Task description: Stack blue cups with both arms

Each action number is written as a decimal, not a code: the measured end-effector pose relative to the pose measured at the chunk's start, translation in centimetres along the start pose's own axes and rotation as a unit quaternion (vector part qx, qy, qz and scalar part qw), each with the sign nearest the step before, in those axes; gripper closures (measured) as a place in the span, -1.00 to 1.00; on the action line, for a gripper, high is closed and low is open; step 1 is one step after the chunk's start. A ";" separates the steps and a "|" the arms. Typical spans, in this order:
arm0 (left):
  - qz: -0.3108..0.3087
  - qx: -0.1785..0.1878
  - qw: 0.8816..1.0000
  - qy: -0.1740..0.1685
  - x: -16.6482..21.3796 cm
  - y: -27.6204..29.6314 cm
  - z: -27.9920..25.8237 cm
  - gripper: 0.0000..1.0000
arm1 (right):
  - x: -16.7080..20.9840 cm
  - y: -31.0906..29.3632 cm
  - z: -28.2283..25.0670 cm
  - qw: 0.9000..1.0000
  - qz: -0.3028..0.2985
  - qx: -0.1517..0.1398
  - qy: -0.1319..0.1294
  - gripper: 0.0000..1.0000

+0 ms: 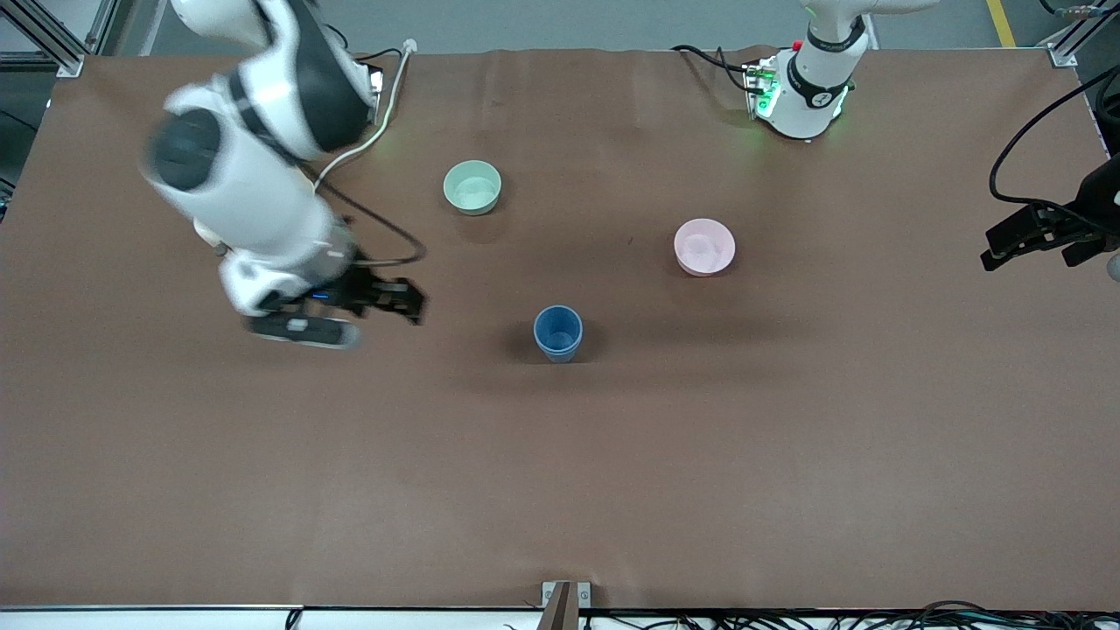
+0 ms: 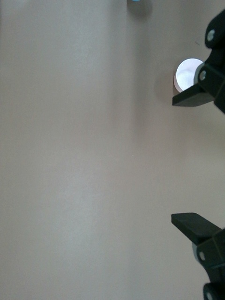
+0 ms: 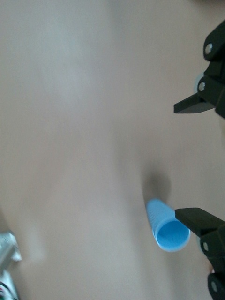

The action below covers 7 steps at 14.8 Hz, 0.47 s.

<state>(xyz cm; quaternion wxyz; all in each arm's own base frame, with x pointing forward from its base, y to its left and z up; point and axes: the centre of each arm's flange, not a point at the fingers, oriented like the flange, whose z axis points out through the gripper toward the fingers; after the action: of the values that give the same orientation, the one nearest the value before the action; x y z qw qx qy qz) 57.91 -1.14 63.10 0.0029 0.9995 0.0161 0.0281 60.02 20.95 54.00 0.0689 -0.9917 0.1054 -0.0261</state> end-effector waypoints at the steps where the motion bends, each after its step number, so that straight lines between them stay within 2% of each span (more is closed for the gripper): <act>1: 0.001 0.000 1.000 0.000 0.0 0.1 0.0 -1.00 | 0.7 2.9 -1.6 1.000 0.002 -0.014 0.006 -0.80; 4: 0.009 -0.001 1.000 0.000 -0.1 1.0 0.0 -1.00 | 2.3 9.8 -3.8 0.999 0.000 -0.050 0.010 -0.80; 7: 0.009 -0.001 1.000 0.000 -0.1 1.0 -0.1 -1.00 | 3.8 16.2 -5.3 0.998 -0.020 -0.057 0.003 -0.80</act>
<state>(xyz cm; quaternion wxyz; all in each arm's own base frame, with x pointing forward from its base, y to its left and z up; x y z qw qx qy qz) 57.83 -2.15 63.17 0.0037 0.9996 0.0069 0.0282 60.02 3.75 57.12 0.0114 -0.9958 0.0875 -0.0245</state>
